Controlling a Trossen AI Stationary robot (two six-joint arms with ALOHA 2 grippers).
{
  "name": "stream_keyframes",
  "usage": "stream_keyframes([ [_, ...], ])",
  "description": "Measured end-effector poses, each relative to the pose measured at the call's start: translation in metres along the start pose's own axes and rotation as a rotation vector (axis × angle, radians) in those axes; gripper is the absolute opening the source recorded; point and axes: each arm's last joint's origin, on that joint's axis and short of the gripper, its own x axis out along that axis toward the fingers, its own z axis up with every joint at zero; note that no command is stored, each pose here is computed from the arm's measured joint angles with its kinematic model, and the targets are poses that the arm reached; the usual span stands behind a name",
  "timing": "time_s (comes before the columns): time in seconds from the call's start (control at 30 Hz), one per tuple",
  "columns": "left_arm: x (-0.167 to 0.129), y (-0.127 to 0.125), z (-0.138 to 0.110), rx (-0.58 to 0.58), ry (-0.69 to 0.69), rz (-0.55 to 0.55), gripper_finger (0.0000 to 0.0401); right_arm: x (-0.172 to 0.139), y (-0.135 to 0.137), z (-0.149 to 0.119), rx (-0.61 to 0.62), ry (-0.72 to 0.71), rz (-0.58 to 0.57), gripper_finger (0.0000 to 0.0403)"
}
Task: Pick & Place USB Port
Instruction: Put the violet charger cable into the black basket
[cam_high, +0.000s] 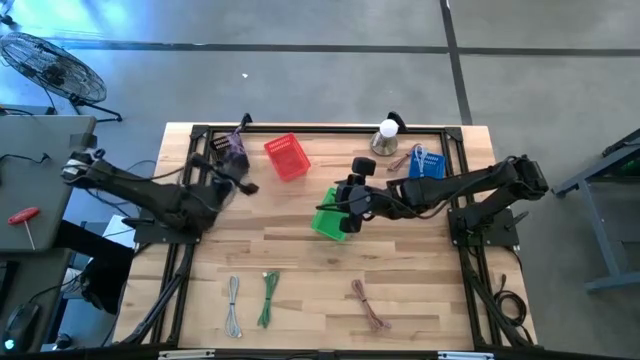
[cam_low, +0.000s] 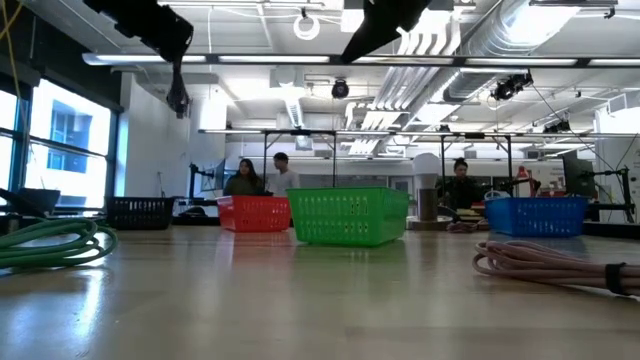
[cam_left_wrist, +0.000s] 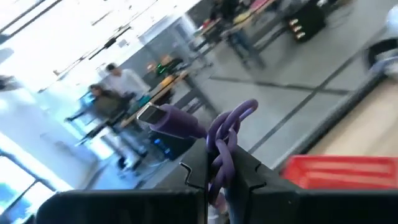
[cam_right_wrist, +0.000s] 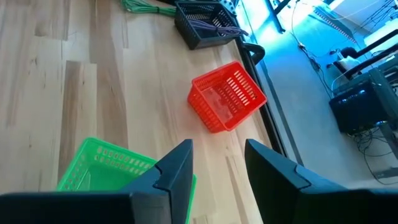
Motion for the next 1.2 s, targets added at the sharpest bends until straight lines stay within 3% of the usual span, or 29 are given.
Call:
stream_keyframes([
  [0.23,0.027,0.034,-0.007,0.065,0.108,0.156,0.0016,0.000,0.000,-0.001,-0.003,0.008,0.001,0.0138],
  [0.47,0.043,0.051,-0.038,-0.089,0.181,0.308,0.0013,0.000,0.000,-0.001,-0.004,0.013,0.001,0.0138],
  [0.63,0.045,0.032,-0.071,-0.232,0.169,0.178,0.0013,0.000,0.000,-0.001,-0.004,0.012,0.001,0.0138],
  [0.83,0.042,0.011,-0.110,-0.367,0.277,0.053,0.0013,0.000,0.000,-0.002,-0.004,0.013,0.006,0.0138],
  [1.0,0.041,0.002,-0.123,-0.452,0.387,-0.021,0.0013,0.000,0.000,-0.003,0.008,0.022,0.008,0.0138],
  [1.2,0.042,-0.007,-0.127,-0.473,0.470,-0.085,0.0013,0.000,0.001,-0.003,0.028,0.031,0.012,0.0138],
])
